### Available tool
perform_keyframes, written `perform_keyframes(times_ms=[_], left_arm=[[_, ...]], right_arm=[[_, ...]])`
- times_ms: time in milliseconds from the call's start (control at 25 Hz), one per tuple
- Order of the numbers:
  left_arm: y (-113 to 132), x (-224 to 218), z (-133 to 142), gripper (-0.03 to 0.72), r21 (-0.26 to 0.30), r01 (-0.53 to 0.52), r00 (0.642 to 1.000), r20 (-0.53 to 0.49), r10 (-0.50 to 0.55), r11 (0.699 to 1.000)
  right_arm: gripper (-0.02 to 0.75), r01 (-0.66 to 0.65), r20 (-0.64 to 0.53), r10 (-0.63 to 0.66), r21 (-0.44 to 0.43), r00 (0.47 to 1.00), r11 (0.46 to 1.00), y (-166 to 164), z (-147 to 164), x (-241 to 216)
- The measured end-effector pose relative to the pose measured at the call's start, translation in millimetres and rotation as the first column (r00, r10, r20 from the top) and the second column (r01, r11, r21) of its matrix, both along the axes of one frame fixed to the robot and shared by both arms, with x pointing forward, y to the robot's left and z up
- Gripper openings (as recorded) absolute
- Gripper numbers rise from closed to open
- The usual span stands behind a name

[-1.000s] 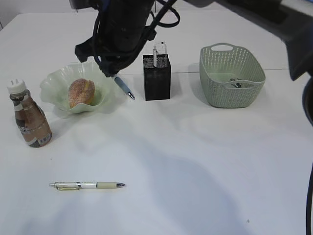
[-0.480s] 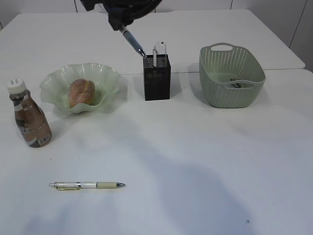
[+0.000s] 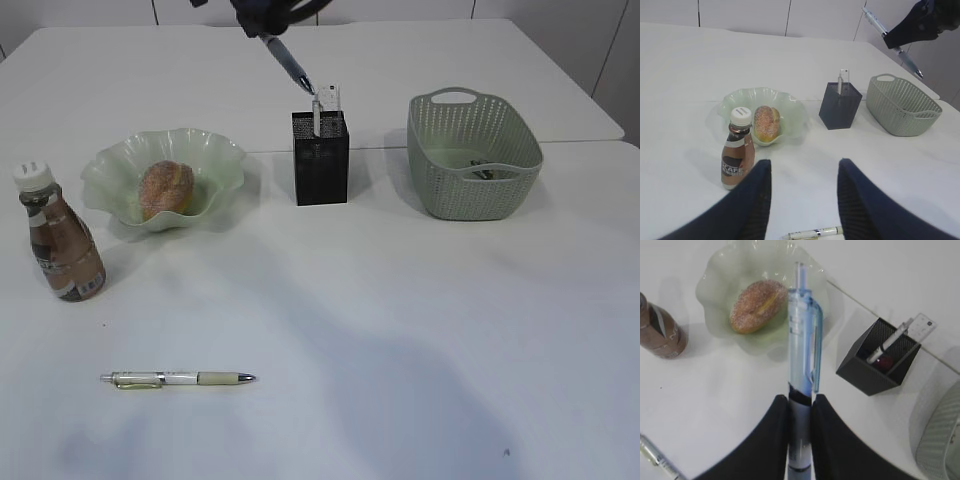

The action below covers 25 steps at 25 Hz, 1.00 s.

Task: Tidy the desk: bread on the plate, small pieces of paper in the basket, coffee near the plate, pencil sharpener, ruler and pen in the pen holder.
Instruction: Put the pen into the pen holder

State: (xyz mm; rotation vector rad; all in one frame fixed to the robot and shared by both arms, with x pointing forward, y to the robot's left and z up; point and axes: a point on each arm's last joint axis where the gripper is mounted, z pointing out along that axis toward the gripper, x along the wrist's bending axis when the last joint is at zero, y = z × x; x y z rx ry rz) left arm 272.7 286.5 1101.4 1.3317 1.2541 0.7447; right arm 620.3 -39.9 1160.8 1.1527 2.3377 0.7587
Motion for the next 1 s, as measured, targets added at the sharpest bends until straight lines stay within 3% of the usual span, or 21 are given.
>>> perform_keyframes(times_ms=[360, 600, 1000], left_arm=[[-1, 4, 2, 0.304, -0.006, -0.003, 1.000, 0.013, 0.003, 1.000], [-1, 5, 3, 0.304, -0.007, -0.004, 1.000, 0.015, 0.004, 1.000], [-4, 22, 3, 0.304, -0.002, -0.009, 1.000, -0.019, 0.009, 1.000]], right_arm=[[0.128, -0.002, 0.258, -0.016, 0.069, 0.966, 0.998, -1, 18, 20], [0.128, 0.038, 0.339, -0.074, 0.112, 0.938, 0.993, -25, 21, 42], [0.128, 0.023, 0.437, -0.073, 0.117, 0.897, 0.993, -38, -34, 78]])
